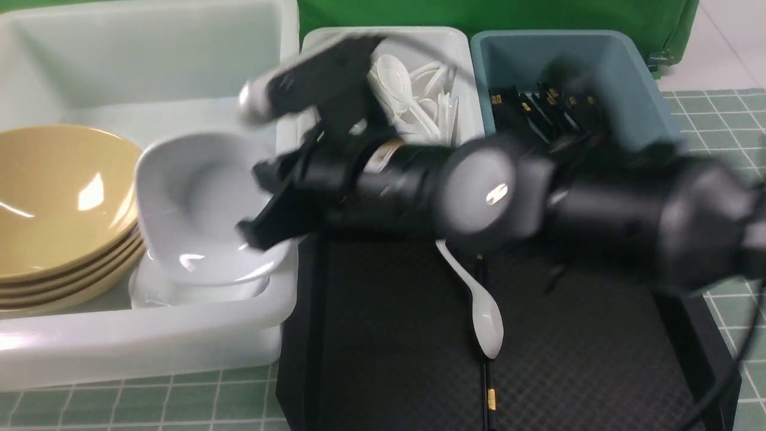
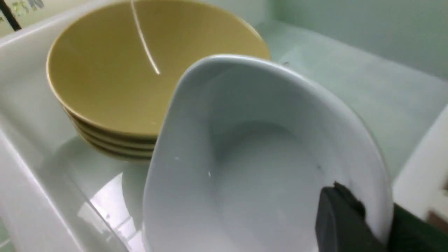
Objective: On blue table put chopsticks spoon bowls plates into blue grey white boxes.
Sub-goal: 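Place the white bowl into the white bin on top of the stacked bowls with the right gripper, then reach down and grasp the white spoon resting in the bowl with the right gripper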
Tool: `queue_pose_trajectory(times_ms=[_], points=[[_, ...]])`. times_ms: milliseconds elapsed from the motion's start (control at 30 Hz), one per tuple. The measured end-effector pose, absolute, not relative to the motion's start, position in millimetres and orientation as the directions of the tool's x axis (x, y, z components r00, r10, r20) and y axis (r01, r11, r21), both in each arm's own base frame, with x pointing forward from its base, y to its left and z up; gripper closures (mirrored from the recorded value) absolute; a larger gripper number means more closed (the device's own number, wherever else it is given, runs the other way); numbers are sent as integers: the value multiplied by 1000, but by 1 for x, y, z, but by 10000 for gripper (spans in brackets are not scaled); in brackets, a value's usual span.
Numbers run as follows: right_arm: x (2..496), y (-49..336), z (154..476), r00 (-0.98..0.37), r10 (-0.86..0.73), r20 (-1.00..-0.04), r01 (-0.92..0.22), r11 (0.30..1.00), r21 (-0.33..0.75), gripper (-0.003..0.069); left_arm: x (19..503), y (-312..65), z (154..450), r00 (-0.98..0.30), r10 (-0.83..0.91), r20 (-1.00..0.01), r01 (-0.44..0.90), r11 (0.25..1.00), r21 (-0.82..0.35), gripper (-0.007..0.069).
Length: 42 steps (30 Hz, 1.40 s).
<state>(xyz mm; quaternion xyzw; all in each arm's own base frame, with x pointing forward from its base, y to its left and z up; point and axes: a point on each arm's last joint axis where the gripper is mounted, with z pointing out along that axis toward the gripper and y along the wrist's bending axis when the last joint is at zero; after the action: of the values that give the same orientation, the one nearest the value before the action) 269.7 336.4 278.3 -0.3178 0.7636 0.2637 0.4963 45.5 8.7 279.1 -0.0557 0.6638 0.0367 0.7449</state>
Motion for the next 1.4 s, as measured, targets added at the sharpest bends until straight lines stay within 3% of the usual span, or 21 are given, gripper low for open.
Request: queue_pose_trajectory(times_ms=[100,267,300,367,500,567,667,700,733,800,967,1067,1233,1400], points=[[272,350,265,-287,-255,-923,-759,648,57,578,46,9,279,116,-19,-993,-129,991,-34,623],[278,358,253,-291,-277,-916,-764,644,47,455,46,9,279,116,-19,-993,-129,991,-34,623],[280,357,257,-287,-273,-918,-765,642,48,375,46,9,279,116,-19,-993,-129,991,-34,623],[281,353,266,-273,-290,-917,-780,625,35,302,46,9,279,115,-19,-993,-129,991,-34,623],[284,328,290,-228,-381,-896,-834,551,-22,230,46,9,278,109,-20,-994,-131,991,-34,623],[289,302,308,-250,-414,-875,-845,535,-12,228,46,9,278,108,-19,-994,-132,991,-33,623],[304,247,320,-423,-453,-785,-788,611,73,251,46,9,278,109,-13,-994,-133,991,-28,623],[310,224,317,-531,-451,-717,-728,676,114,267,46,9,279,111,-12,-994,-132,991,-27,623],[311,220,316,-535,-463,-706,-727,678,106,267,46,9,279,111,-12,-994,-132,991,-27,623],[317,178,284,-715,-467,-520,-605,787,124,299,46,9,279,115,-11,-993,-131,991,-27,623],[303,156,220,-841,-444,-309,-510,842,175,315,46,9,279,115,-9,-993,-132,991,-24,623],[298,161,207,-844,-435,-313,-503,846,180,316,46,9,279,115,-9,-993,-132,991,-24,623],[297,185,197,-812,-391,-434,-501,848,174,298,48,8,273,113,9,-993,-126,992,-5,623],[301,200,184,-788,-393,-474,-517,841,160,265,49,8,271,124,15,-992,-118,993,1,623]])
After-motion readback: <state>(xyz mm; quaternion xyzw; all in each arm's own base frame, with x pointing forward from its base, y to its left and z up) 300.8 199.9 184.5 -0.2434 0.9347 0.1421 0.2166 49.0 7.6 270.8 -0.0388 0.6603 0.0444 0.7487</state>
